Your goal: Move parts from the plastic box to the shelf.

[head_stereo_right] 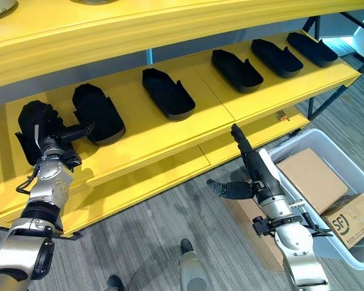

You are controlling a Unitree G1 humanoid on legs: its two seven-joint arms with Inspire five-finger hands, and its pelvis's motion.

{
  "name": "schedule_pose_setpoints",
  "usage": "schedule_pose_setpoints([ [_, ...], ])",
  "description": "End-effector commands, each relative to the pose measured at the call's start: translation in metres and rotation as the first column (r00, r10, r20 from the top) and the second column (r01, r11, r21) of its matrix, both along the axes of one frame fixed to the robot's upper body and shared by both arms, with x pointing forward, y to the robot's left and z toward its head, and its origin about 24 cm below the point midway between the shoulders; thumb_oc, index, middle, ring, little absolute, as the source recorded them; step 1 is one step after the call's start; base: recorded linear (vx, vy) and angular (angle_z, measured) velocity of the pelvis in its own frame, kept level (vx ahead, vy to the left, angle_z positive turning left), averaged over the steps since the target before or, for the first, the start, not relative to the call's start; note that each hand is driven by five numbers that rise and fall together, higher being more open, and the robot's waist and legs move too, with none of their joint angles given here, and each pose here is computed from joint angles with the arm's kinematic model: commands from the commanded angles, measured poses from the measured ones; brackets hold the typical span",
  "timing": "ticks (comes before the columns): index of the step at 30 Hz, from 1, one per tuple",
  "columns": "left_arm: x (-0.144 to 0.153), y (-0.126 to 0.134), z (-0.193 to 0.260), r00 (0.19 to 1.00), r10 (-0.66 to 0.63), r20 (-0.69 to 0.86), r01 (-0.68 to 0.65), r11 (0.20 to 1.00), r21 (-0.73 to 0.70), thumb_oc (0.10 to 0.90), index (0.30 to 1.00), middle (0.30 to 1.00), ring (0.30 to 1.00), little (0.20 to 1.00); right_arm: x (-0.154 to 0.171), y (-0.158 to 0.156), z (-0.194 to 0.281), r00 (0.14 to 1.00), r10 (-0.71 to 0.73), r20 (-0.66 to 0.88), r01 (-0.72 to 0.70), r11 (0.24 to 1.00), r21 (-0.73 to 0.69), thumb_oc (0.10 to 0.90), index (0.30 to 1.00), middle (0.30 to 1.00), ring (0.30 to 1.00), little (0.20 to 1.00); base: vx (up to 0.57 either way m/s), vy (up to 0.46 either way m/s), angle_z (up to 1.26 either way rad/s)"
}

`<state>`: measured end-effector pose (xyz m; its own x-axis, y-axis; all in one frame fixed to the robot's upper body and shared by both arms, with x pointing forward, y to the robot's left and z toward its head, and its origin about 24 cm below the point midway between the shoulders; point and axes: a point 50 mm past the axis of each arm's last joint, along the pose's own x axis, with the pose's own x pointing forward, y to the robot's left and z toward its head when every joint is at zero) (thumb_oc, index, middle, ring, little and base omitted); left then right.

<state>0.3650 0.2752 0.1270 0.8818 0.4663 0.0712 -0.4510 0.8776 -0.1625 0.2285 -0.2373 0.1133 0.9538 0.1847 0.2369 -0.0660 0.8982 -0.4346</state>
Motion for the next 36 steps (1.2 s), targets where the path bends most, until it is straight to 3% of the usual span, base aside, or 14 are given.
schedule_pose_setpoints([
  [1,0.004,0.020,0.087,0.945,0.061,0.323,-0.084,0.995,0.058,0.900,1.000,1.000,1.000,1.000,0.002,0.000,0.049,0.963,0.036,0.266,-0.039,0.999,0.004,0.900,1.000,1.000,1.000,1.000,0.02,0.006,-0.05],
  [16,-0.005,0.045,0.099,0.920,0.138,0.367,-0.143,0.990,-0.016,0.900,1.000,1.000,1.000,1.000,0.001,0.001,0.051,0.961,0.053,0.270,-0.054,0.999,-0.005,0.900,1.000,1.000,1.000,1.000,0.00,0.000,0.00],
  [24,-0.009,0.059,0.086,0.930,0.186,0.316,-0.180,0.982,-0.049,0.900,1.000,1.000,1.000,1.000,0.000,0.000,0.051,0.963,0.054,0.264,-0.051,0.999,-0.016,0.900,1.000,1.000,1.000,1.000,0.00,0.004,0.01],
  [36,-0.004,0.055,0.072,0.956,0.168,0.241,-0.168,0.986,-0.024,0.900,1.000,1.000,1.000,1.000,-0.001,0.000,0.052,0.963,0.060,0.265,-0.059,0.998,-0.012,0.900,1.000,1.000,1.000,1.000,-0.01,0.004,0.00],
])
